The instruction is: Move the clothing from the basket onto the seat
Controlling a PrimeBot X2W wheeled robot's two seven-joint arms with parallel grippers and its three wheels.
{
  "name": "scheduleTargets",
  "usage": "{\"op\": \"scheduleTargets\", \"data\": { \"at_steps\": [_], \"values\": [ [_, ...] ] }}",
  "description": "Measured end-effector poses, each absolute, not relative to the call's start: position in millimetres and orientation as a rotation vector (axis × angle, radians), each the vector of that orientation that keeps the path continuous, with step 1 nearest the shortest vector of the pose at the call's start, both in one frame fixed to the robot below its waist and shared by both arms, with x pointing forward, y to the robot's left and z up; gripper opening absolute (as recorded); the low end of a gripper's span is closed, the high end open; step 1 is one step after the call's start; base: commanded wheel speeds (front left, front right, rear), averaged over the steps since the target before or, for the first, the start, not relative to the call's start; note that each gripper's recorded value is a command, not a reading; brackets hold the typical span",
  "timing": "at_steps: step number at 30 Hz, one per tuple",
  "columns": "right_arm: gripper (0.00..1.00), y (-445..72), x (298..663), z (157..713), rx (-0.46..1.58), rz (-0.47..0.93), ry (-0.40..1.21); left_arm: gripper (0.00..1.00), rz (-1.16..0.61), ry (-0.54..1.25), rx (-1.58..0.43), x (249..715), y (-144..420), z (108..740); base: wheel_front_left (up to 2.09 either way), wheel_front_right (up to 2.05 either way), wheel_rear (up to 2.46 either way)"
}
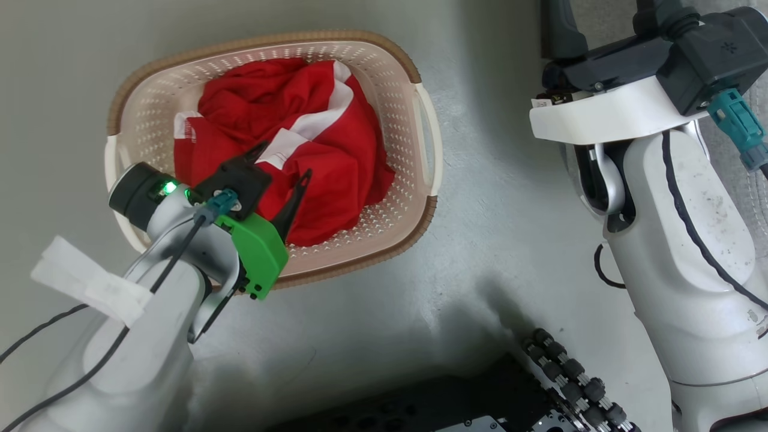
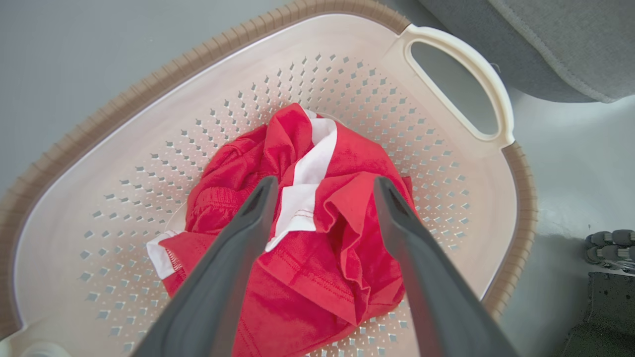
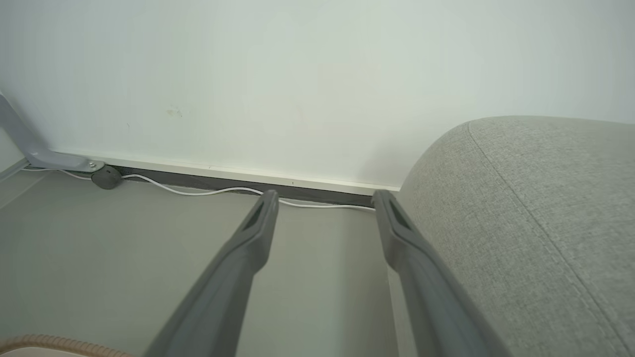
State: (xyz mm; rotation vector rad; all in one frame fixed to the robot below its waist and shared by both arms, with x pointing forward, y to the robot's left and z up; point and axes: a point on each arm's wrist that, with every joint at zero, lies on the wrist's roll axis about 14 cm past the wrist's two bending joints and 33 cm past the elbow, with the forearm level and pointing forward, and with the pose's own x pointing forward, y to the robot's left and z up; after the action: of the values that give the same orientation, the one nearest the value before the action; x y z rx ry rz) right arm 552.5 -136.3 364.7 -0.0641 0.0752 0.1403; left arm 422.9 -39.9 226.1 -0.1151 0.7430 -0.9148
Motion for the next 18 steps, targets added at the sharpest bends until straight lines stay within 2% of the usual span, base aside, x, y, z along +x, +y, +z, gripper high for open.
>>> {"op": "scheduleTargets", "data": {
  "at_steps": [18],
  "values": [
    [1.0,-157.1,543.4,347.2,-0.082,0.085,0.131,1.0,-0.938,0.912,-0.161,411.7,-49.6,188.1,0.0,0.0,0.0]
  ]
}}
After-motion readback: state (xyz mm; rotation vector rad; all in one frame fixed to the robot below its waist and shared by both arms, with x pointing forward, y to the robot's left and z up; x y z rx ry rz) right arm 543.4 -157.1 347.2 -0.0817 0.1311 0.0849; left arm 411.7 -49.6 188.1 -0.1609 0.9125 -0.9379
